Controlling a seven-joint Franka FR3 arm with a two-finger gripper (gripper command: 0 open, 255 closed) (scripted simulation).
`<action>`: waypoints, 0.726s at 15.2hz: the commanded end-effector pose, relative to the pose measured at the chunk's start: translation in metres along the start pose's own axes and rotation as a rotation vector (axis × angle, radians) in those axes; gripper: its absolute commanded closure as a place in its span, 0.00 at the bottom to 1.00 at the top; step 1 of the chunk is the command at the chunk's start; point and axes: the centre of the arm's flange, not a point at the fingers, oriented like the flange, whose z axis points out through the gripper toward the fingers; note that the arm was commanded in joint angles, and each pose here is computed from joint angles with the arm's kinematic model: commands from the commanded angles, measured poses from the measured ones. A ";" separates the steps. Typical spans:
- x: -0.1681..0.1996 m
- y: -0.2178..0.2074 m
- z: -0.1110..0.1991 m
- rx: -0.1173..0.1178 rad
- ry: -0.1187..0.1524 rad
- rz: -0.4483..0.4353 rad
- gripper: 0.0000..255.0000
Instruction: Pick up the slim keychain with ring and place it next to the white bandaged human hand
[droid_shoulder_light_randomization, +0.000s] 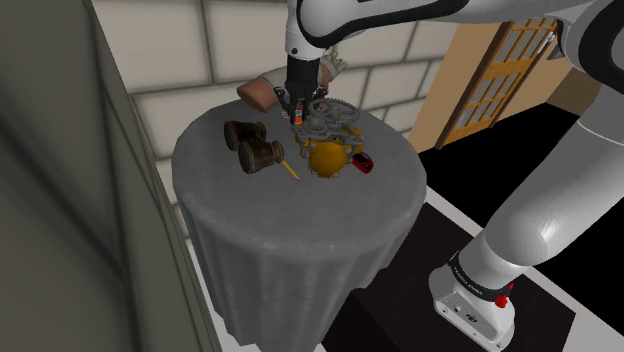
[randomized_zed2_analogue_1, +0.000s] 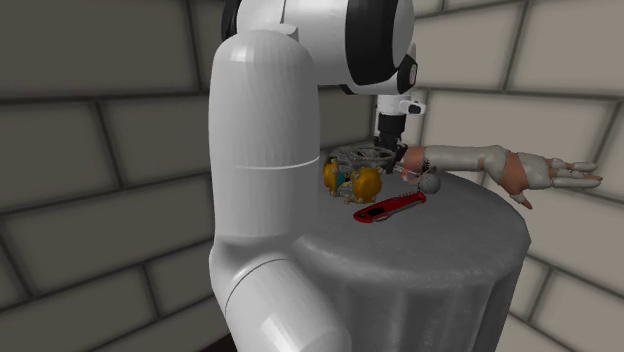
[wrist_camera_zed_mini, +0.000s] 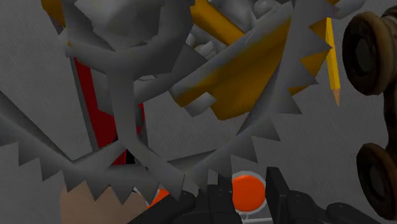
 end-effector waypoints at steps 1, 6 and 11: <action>0.000 0.001 0.012 0.000 -0.001 0.000 1.00; 0.001 0.001 0.038 0.000 -0.001 0.000 1.00; 0.001 0.001 0.049 0.000 -0.001 0.000 1.00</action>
